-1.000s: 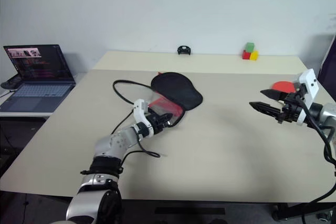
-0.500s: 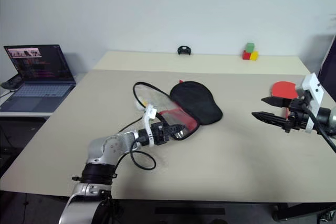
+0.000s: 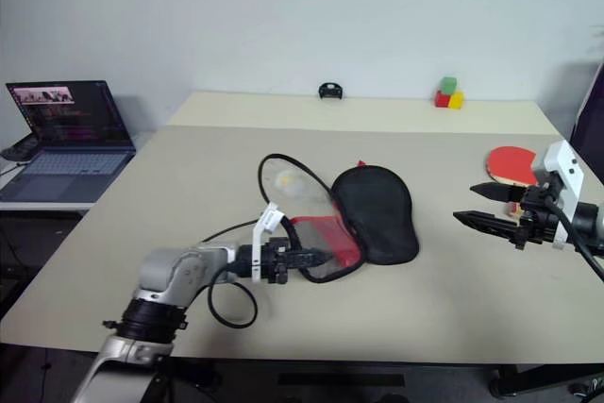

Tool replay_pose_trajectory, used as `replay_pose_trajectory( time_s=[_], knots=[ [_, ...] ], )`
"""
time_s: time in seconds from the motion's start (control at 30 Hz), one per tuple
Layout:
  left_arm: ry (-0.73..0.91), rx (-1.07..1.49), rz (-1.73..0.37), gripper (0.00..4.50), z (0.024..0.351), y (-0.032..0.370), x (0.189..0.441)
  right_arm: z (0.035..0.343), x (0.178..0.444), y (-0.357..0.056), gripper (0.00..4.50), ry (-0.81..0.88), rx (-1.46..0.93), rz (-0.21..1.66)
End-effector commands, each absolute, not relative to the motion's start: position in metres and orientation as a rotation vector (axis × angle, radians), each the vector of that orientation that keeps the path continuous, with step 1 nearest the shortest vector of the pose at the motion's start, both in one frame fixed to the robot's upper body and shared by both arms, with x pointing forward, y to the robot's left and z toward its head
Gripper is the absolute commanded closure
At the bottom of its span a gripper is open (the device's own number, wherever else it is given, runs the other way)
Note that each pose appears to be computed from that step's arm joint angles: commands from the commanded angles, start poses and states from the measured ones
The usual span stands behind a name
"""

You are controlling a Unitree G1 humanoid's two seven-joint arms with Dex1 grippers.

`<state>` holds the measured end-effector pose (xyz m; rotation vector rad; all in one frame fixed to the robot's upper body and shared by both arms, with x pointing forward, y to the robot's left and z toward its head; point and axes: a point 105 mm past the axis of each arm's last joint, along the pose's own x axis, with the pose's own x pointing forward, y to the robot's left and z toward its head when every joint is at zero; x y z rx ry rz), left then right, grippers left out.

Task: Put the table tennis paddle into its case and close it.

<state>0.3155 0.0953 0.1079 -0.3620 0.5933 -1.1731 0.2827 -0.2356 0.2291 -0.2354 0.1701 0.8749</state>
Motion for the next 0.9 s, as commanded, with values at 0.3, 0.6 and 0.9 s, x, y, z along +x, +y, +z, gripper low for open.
replay_pose_trajectory(
  time_s=[0.3,0.6,0.9],
  knots=[
    [0.483,-0.247,-0.965,4.47,0.121,0.156,0.352,0.239,0.286,-0.221,0.82,0.113,-0.246,0.920],
    [0.482,-0.128,-0.894,2.72,0.115,0.167,0.363,0.232,0.290,-0.210,0.82,0.125,-0.218,0.957],
    [0.502,-0.069,-0.786,1.68,0.112,0.204,0.360,0.227,0.296,-0.203,0.82,0.139,-0.174,0.952]
  ],
)
